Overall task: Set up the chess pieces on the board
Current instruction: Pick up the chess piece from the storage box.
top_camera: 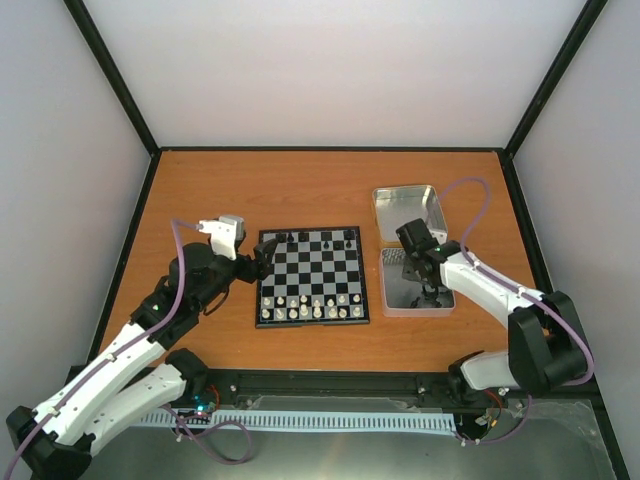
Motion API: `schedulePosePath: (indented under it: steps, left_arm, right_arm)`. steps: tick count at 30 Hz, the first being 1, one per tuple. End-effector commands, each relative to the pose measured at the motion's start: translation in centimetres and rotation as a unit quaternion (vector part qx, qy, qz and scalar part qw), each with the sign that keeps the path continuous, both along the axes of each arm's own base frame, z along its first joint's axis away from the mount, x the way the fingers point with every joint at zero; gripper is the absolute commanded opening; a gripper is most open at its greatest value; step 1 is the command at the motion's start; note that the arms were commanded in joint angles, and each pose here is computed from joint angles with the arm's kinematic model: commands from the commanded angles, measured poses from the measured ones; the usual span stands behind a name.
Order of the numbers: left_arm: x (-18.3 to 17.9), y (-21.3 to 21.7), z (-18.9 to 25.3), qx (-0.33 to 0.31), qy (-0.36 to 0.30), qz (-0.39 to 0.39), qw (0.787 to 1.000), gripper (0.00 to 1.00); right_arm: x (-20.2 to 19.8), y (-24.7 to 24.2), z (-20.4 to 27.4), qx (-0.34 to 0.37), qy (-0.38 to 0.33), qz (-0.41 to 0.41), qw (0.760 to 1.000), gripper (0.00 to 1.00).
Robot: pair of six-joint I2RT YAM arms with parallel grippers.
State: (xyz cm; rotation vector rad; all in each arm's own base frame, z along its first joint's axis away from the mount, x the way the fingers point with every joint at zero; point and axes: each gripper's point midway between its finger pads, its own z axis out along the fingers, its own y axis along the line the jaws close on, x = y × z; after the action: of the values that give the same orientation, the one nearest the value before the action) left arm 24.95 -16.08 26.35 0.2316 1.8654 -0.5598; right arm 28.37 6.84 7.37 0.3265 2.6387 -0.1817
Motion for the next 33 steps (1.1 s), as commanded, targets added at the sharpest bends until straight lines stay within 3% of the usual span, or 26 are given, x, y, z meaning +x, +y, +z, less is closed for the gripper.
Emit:
schedulePosePath:
  steps: [1, 9, 19, 27, 33]
  left_arm:
    - [0.1, -0.4, 0.6, -0.013, -0.006, -0.005, 1.0, 0.87]
    - [0.1, -0.3, 0.6, -0.012, -0.007, -0.003, 1.0, 0.87]
    - [0.1, -0.3, 0.7, -0.012, -0.009, -0.003, 1.0, 0.87]
    - [0.0, -0.4, 0.9, -0.016, -0.009, -0.006, 1.0, 0.87]
    - [-0.2, -1.7, 1.1, -0.039, -0.004, -0.035, 0.999, 0.87]
  right_arm:
    - [1.2, -1.2, -1.3, 0.021, -0.016, -0.025, 0.999, 0.36]
    - [2.0, -0.1, -4.8, 0.063, 0.031, 0.015, 0.997, 0.35]
    - [2.2, -2.3, -6.8, 0.056, 0.042, -0.026, 0.997, 0.31]
    - [2.2, -1.5, -7.6, 0.073, 0.056, -0.009, 0.996, 0.08]
    - [2.4, 0.3, -3.6, 0.122, 0.008, 0.041, 0.992, 0.03]
